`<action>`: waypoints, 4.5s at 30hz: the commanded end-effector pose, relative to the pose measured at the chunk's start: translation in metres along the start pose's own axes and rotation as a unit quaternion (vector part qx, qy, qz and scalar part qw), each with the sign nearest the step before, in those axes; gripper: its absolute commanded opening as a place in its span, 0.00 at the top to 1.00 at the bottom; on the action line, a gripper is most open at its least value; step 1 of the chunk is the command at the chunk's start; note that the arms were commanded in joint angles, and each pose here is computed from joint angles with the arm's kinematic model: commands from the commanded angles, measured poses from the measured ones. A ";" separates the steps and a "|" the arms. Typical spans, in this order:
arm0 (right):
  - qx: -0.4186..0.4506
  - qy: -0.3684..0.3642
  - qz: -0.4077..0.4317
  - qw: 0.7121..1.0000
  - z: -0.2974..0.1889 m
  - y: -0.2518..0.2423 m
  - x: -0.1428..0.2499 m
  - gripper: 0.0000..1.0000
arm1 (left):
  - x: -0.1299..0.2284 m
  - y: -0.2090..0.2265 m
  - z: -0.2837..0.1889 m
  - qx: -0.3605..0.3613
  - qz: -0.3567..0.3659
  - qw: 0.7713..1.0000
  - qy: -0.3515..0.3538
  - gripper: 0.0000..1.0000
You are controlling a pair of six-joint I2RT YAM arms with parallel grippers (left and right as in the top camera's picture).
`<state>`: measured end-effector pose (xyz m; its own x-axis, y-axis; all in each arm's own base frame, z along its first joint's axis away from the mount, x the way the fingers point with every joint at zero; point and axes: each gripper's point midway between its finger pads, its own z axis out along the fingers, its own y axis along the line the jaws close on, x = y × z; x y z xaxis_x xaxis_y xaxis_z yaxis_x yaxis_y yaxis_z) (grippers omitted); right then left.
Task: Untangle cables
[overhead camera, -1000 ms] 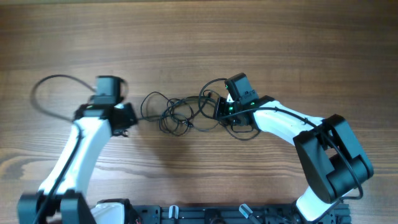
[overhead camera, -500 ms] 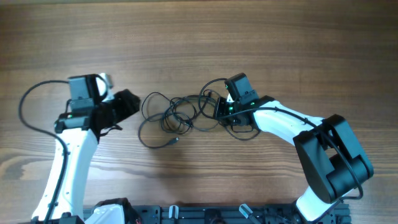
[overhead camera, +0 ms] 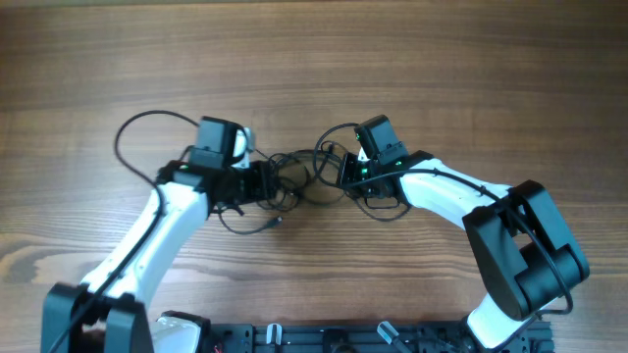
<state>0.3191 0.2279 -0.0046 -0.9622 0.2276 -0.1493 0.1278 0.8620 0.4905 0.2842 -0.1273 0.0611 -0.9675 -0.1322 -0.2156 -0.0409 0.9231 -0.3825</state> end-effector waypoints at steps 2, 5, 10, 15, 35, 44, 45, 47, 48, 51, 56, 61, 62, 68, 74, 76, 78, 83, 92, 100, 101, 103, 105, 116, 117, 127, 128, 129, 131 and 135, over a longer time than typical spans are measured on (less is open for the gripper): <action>0.034 0.001 0.015 0.999 0.005 -0.021 0.003 0.95 | 0.016 -0.012 0.025 -0.017 0.077 0.996 0.035 0.37; 0.034 0.001 0.015 0.999 0.005 -0.021 0.003 0.95 | 0.023 -0.014 0.037 -0.035 0.116 0.992 0.044 0.36; 0.034 0.001 0.015 0.999 0.005 -0.021 0.003 0.95 | 0.024 -0.010 0.051 -0.085 0.154 0.984 0.036 0.36; 0.034 0.001 0.015 0.999 0.005 -0.021 0.003 0.95 | 0.022 -0.015 0.057 -0.102 0.177 0.979 0.021 0.42; 0.035 0.002 0.015 0.999 0.005 -0.021 0.003 0.95 | -0.064 -0.036 -0.091 0.014 0.088 0.985 -0.148 0.96; 0.035 0.002 0.016 0.999 0.005 -0.022 0.004 0.95 | -0.091 0.008 -0.185 0.134 -0.009 0.958 -0.254 0.96; 0.035 0.002 0.016 0.999 0.005 -0.022 0.004 0.95 | -0.093 0.015 -0.191 0.138 -0.018 0.955 -0.262 0.95; 0.035 0.003 0.016 0.999 0.005 -0.022 0.004 0.95 | -0.097 0.028 -0.201 0.143 -0.036 0.949 -0.278 0.94; 0.035 0.003 0.016 0.999 0.005 -0.022 0.004 0.95 | -0.098 0.036 -0.205 0.143 -0.045 0.947 -0.284 0.94; 0.036 0.003 0.016 0.999 0.005 -0.022 0.004 0.95 | -0.102 0.059 -0.216 0.129 -0.072 0.941 -0.306 0.88; 0.035 0.003 0.016 0.999 0.005 -0.022 0.004 0.95 | -0.105 0.090 -0.230 0.105 -0.106 0.930 -0.335 0.66; 0.035 0.003 0.016 0.999 0.005 -0.022 0.004 0.95 | -0.103 0.085 -0.226 0.110 -0.104 0.933 -0.327 0.65; 0.035 0.003 0.016 0.999 0.005 -0.022 0.004 0.95 | -0.102 0.080 -0.223 0.114 -0.100 0.935 -0.321 0.62; 0.035 0.003 0.016 0.999 0.005 -0.022 0.004 0.95 | -0.099 0.036 -0.191 0.147 -0.052 0.953 -0.262 0.45; 0.035 0.003 0.016 0.999 0.005 -0.022 0.004 0.95 | -0.086 0.009 -0.126 0.111 -0.020 0.980 -0.165 0.43; 0.035 0.003 0.016 0.999 0.005 -0.022 0.004 0.95 | -0.077 -0.006 -0.098 0.108 -0.002 0.987 -0.122 0.43; 0.035 0.003 0.016 0.999 0.005 -0.022 0.004 0.95 | -0.070 -0.016 -0.079 0.108 0.012 0.990 -0.090 0.44; 0.035 0.003 0.016 0.999 0.005 -0.022 0.004 0.95 | -0.046 -0.038 -0.024 0.107 0.009 0.994 -0.004 0.50; 0.035 0.003 0.016 0.999 0.005 -0.022 0.004 0.95 | -0.015 -0.041 0.038 0.062 -0.100 0.989 0.086 0.50; 0.035 0.003 0.016 0.999 0.005 -0.022 0.004 0.95 | -0.009 -0.051 0.053 0.061 -0.110 0.987 0.097 0.45; 0.035 0.003 0.016 0.999 0.005 -0.022 0.004 0.95 | -0.010 -0.051 0.054 0.059 -0.114 0.987 0.094 0.45; 0.035 0.003 0.016 0.999 0.005 -0.022 0.004 0.95 | -0.012 -0.050 0.054 0.055 -0.121 0.987 0.089 0.46; 0.035 0.003 0.016 0.999 0.005 -0.022 0.004 0.95 | -0.013 -0.048 0.055 0.049 -0.124 0.987 0.085 0.46; 0.035 0.003 0.016 0.999 0.005 -0.022 0.004 0.95 | -0.018 -0.049 0.056 0.044 -0.133 0.988 0.070 0.47; 0.035 0.003 0.016 0.999 0.005 -0.022 0.004 0.95 | -0.019 -0.050 0.057 0.044 -0.130 0.988 0.069 0.47; 0.035 0.003 0.016 0.999 0.005 -0.022 0.004 0.95 | -0.016 -0.054 0.061 0.024 -0.119 0.991 0.057 0.48; 0.035 0.003 0.016 0.999 0.005 -0.022 0.004 0.95 | -0.015 -0.053 0.062 0.017 -0.117 0.992 0.053 0.48; 0.035 0.003 0.016 0.999 0.005 -0.022 0.004 0.95 | -0.015 -0.052 0.063 0.011 -0.114 0.992 0.050 0.48; 0.035 0.003 0.016 0.999 0.005 -0.022 0.004 0.95 | -0.014 -0.053 0.064 0.002 -0.107 0.993 0.045 0.48; 0.035 0.003 0.016 0.999 0.005 -0.022 0.004 0.95 | -0.008 -0.058 0.067 -0.002 -0.095 0.994 0.049 0.48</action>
<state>0.3180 0.2284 -0.0044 -0.9638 0.2264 -0.1408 0.1294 0.8590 0.4954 0.3094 -0.2014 0.0292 -0.9620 -0.2711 -0.0322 -0.2312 0.8716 -0.4323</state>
